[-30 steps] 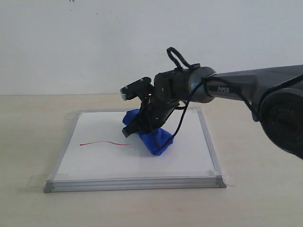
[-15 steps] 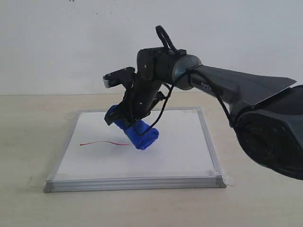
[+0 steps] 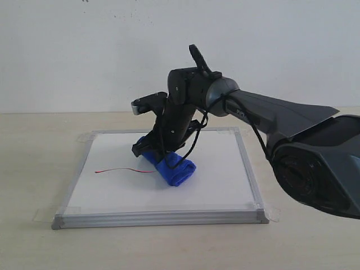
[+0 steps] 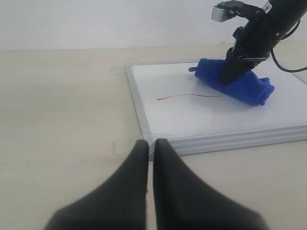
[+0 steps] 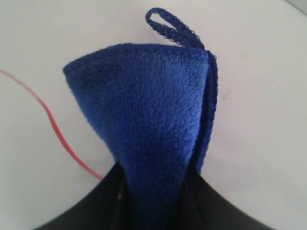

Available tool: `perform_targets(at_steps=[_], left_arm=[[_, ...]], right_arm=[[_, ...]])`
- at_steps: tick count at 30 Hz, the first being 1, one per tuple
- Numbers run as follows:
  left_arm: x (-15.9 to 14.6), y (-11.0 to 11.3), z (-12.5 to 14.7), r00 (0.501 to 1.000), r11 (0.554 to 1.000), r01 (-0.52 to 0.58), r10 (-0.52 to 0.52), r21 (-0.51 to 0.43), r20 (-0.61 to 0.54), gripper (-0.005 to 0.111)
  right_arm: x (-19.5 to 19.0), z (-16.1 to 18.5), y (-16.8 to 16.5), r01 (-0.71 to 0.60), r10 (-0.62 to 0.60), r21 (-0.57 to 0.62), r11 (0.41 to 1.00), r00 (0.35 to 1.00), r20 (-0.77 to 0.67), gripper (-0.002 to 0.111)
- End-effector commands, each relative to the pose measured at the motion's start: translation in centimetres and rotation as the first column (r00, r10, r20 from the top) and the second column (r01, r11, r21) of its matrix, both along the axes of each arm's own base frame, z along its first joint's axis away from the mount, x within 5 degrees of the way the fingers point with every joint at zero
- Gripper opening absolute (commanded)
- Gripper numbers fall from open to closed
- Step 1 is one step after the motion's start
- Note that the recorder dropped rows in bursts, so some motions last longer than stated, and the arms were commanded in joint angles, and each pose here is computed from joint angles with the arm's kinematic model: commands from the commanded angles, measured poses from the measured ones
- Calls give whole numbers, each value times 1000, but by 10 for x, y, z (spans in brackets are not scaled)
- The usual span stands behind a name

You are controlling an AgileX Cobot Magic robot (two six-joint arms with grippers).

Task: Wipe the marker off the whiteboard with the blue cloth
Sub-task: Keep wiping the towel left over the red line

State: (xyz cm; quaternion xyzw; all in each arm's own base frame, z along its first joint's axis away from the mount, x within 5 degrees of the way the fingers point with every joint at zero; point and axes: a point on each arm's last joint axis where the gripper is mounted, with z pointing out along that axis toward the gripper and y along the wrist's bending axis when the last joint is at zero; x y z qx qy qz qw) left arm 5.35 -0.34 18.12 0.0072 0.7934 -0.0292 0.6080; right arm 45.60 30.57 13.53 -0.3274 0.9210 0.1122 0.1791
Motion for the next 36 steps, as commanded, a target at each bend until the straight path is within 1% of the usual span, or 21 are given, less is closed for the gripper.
perform_targets(at_steps=[1,3,6,8,10,13,16,17,19,21,23,27,29,31,34,35,36], left_arm=[[0,0,2,1000,1000,-3,3,-9,11,4],[0,0,2,1000,1000,-3,3,-9,11,4],[0,0,2,1000,1000,-3,3,-9,11,4],[0,0,2,1000,1000,-3,3,-9,11,4],[0,0,2,1000,1000,-3,3,-9,11,4],[0,0,2,1000,1000,-3,3,-9,11,4],[0,0,2,1000,1000,-3,3,-9,11,4],[0,0,2,1000,1000,-3,3,-9,11,4],[0,0,2,1000,1000,-3,3,-9,11,4],[0,0,2,1000,1000,-3,3,-9,11,4],[0,0,2,1000,1000,-3,3,-9,11,4],[0,0,2,1000,1000,-3,3,-9,11,4],[0,0,2,1000,1000,-3,3,-9,11,4],[0,0,2,1000,1000,-3,3,-9,11,4],[0,0,2,1000,1000,-3,3,-9,11,4],[0,0,2,1000,1000,-3,3,-9,11,4],[0,0,2,1000,1000,-3,3,-9,11,4]], right_arm=[[-13,-18,19,-56,59,43,998,996,-68,0],[-21,-19,30,-98,105,84,992,991,-81,0],[-31,-14,44,-169,188,183,968,978,-93,0],[-31,-13,46,-191,208,193,962,975,-72,0],[-24,-14,39,-175,184,149,973,982,-44,0],[-9,-19,17,-96,96,-16,995,995,11,0],[8,-20,-11,43,-26,-197,980,995,92,0],[12,-20,-18,80,-52,-235,969,991,123,0],[14,-19,-22,106,-75,-246,963,988,133,0],[14,-19,-20,110,-83,-218,970,988,129,0],[10,-21,-10,87,-72,-160,983,992,101,0],[-10,-21,25,-32,32,11,999,999,23,0],[-22,-20,42,-82,82,84,993,997,-3,0],[-33,-19,57,-142,145,129,981,989,-13,0],[-39,-18,63,-183,186,140,973,983,-9,0],[-37,-19,61,-185,187,124,975,982,-1,0],[-32,-20,55,-178,177,84,980,984,17,0]])
